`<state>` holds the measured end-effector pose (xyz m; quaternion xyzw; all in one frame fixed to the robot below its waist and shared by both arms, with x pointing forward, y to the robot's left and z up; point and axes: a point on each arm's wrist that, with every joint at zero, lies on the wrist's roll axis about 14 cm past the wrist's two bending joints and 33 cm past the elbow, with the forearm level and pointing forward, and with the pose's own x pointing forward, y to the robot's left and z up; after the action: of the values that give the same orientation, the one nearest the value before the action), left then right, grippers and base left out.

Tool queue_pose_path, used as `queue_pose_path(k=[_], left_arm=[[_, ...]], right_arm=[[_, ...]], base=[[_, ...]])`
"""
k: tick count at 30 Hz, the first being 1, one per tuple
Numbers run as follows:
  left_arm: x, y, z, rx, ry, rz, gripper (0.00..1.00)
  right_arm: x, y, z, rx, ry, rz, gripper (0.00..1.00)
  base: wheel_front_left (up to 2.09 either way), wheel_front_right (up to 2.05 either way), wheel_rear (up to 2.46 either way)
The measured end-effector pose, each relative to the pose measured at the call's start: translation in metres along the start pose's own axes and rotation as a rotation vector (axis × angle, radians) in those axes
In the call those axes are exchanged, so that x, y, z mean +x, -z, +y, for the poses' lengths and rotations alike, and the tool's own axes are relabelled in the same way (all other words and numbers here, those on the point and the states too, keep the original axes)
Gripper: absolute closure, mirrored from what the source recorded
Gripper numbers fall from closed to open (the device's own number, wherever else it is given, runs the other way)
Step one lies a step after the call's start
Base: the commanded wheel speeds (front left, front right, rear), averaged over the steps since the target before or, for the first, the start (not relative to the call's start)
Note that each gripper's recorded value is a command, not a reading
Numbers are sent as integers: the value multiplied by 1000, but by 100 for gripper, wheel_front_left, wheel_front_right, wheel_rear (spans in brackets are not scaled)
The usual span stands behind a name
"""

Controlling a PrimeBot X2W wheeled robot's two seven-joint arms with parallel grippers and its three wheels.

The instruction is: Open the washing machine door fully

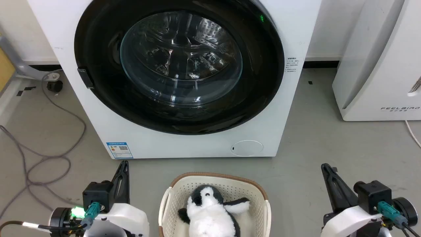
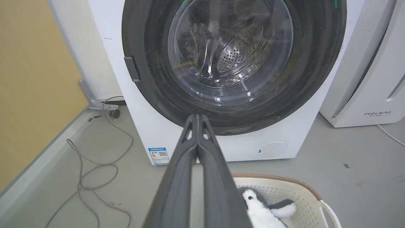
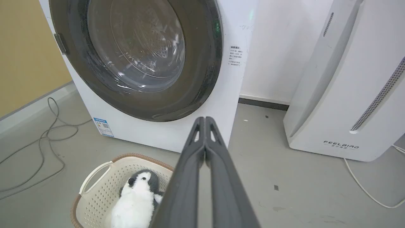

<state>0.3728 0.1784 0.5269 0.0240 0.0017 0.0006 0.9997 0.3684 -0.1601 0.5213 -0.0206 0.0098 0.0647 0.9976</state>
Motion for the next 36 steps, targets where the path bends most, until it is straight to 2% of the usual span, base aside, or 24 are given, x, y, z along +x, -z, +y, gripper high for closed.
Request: queue_pose_path(k=[36], left_arm=[[0, 0, 0, 0, 0, 0, 100]], right_arm=[[0, 0, 0, 0, 0, 0, 100]], base=[[0, 0, 0]])
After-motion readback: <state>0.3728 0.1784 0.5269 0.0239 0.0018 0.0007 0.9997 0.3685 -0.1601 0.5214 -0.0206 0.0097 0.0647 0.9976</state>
